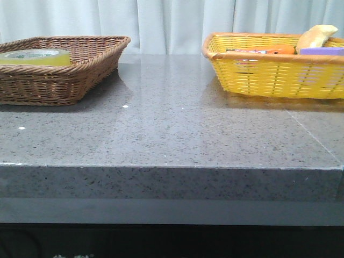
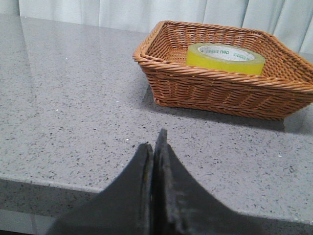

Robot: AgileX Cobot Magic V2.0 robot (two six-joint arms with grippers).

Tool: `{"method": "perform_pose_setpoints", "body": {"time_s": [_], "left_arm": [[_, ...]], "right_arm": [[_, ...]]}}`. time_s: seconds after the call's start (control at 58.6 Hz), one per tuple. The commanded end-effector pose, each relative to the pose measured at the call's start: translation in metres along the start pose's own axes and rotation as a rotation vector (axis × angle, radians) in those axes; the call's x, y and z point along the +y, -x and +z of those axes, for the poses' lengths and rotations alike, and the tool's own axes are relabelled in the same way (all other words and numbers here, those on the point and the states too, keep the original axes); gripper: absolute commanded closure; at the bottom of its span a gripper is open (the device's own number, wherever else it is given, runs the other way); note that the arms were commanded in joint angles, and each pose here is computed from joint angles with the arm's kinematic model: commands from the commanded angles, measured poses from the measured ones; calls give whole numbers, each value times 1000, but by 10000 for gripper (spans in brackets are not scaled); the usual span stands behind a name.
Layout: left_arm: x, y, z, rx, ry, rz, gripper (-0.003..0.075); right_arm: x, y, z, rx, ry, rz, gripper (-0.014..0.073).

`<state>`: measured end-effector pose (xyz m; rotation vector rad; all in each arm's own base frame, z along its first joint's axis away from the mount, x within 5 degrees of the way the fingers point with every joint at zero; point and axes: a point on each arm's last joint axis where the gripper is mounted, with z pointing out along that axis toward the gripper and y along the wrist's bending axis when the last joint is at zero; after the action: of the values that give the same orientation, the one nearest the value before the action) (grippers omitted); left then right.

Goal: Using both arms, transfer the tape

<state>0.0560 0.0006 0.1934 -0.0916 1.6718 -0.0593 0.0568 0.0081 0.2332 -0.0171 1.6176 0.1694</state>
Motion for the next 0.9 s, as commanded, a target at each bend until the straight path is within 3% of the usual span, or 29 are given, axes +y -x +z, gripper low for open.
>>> {"method": "perform_pose_setpoints", "body": {"time_s": [0.0,0.205,0.887], "left_arm": [[1,-4,1,-68,-5,-18,740],[1,-4,1,-68,-5,-18,740],[1,-4,1,-68,-5,-18,740]], "right_arm": [[-2,0,-3,-115,-10,-1,706],[-4,-26,-3,-81,-11,-1,706],[-4,-27,-3,-78,-11,-1,706]]}}
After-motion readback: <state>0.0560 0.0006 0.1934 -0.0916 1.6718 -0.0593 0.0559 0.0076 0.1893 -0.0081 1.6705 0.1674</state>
